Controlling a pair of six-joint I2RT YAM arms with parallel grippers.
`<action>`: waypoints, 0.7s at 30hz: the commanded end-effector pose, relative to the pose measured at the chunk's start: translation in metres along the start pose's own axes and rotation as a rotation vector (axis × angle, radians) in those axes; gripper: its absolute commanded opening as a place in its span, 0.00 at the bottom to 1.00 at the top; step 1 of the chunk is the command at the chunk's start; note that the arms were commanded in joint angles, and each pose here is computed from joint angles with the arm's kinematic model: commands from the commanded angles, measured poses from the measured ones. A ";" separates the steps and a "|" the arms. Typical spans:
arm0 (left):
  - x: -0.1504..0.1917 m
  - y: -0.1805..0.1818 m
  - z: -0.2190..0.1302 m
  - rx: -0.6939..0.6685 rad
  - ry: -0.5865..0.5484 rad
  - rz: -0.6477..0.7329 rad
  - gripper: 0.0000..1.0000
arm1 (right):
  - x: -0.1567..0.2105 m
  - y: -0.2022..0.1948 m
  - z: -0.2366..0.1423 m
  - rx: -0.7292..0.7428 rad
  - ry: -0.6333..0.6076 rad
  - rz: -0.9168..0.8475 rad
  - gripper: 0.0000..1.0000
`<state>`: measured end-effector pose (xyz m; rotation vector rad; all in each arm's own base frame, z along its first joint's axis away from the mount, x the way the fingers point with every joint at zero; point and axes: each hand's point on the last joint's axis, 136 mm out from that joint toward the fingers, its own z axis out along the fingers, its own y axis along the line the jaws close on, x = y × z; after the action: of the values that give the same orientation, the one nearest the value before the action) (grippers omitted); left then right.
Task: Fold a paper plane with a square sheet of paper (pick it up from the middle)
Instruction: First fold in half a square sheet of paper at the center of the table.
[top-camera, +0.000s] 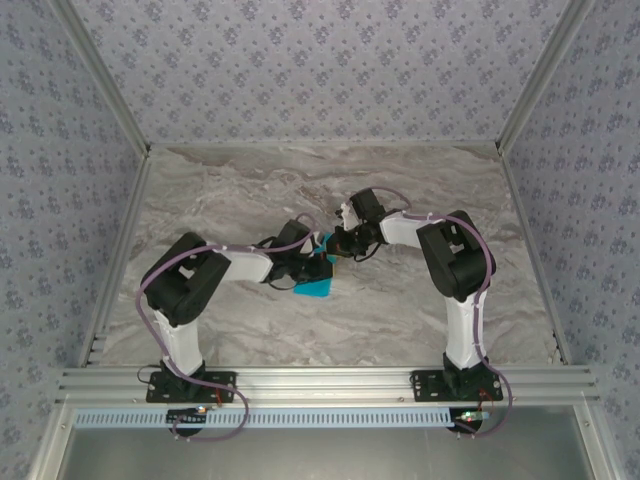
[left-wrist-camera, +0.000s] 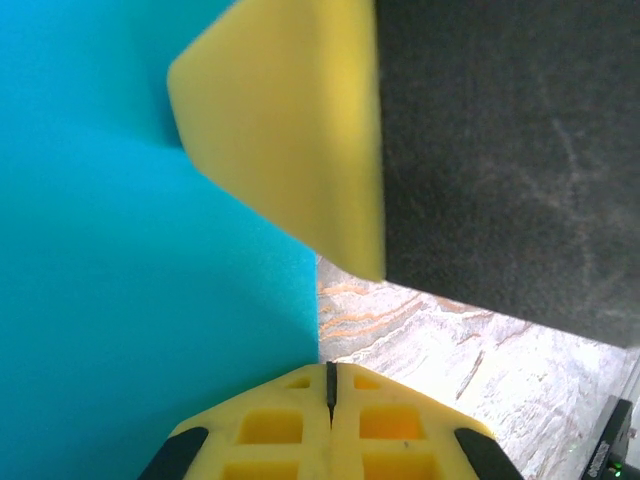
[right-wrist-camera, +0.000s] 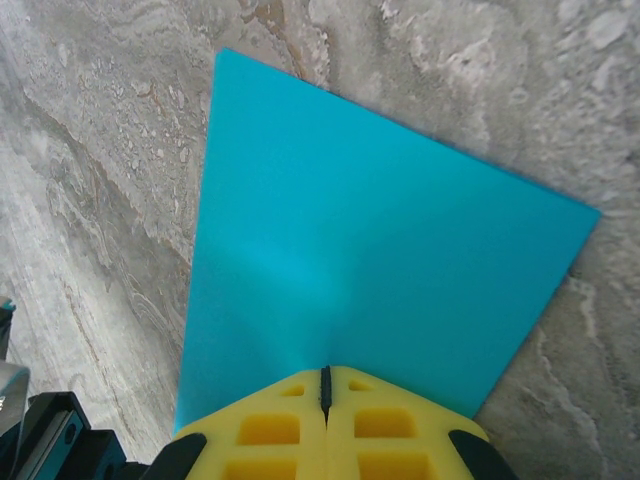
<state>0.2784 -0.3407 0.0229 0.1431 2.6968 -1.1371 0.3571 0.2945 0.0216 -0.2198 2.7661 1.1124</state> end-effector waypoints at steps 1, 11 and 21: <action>0.030 -0.002 0.000 -0.023 0.089 0.053 0.00 | 0.015 -0.025 0.009 0.063 0.054 0.064 0.00; 0.067 0.012 -0.001 -0.101 0.163 0.099 0.00 | 0.015 -0.030 0.010 0.073 0.059 0.075 0.00; 0.092 0.009 -0.007 -0.091 0.197 0.108 0.00 | 0.015 -0.035 0.009 0.084 0.062 0.084 0.00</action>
<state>0.2308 -0.3434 0.0212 0.3527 2.7037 -1.0469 0.3497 0.2934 0.0200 -0.2103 2.8008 1.1533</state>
